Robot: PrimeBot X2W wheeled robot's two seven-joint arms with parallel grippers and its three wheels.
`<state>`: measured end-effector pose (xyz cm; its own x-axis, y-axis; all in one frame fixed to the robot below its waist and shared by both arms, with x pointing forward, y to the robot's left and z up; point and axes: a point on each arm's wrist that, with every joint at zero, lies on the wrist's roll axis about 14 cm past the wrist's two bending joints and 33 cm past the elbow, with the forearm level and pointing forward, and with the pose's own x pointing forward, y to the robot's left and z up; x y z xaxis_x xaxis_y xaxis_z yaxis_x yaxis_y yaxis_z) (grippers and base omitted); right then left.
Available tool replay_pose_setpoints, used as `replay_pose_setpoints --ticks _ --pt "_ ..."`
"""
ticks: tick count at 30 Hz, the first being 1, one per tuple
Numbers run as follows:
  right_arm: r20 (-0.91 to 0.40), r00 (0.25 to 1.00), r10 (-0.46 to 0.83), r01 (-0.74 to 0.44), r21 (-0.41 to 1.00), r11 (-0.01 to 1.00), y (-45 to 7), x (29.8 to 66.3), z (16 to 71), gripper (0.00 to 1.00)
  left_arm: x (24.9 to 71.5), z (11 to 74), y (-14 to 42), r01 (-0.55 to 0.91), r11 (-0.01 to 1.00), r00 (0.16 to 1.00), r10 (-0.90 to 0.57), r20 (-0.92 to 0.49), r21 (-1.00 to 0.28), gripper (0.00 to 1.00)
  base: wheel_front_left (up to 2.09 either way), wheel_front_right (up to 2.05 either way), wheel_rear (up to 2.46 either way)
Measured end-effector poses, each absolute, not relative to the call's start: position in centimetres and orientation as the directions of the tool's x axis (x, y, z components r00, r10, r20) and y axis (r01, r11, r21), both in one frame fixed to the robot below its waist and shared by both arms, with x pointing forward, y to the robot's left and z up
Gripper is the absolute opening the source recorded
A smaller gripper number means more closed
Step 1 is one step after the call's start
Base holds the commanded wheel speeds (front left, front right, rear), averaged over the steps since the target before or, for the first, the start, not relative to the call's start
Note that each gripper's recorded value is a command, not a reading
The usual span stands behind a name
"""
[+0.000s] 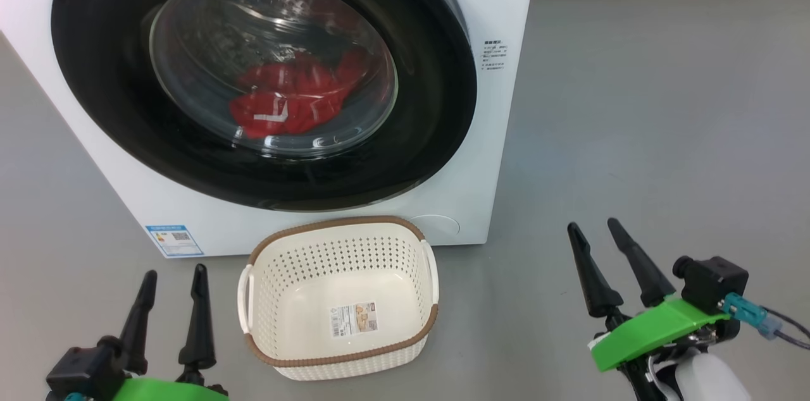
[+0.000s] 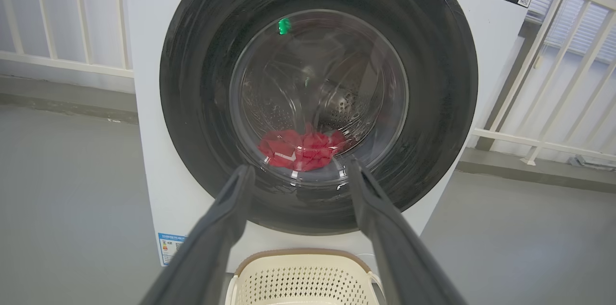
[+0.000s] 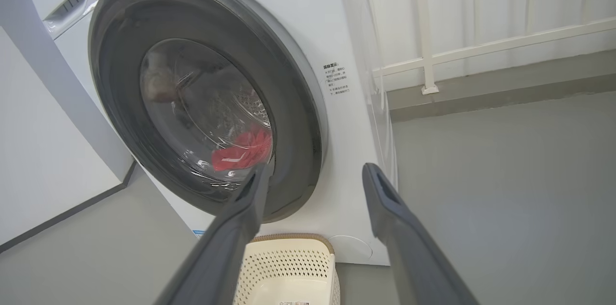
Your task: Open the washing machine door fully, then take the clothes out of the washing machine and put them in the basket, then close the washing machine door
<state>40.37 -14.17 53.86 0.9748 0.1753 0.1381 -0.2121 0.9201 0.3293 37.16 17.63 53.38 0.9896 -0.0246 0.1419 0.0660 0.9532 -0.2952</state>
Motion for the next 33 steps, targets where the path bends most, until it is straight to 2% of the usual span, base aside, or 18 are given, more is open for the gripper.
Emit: replay_pose_setpoints --ticks 18,33 --pt "0.198 0.948 0.248 -0.271 0.096 0.958 -12.7 40.8 55.4 1.0 37.0 54.8 17.0 0.086 0.994 0.976 -0.069 0.206 -0.075 1.0 0.0 0.0 0.0" --pt "0.193 0.952 0.236 -0.258 0.096 0.961 -13.2 40.9 55.2 1.0 37.2 54.6 16.9 0.088 0.993 0.977 -0.071 0.202 -0.073 1.0 0.0 0.0 0.0"
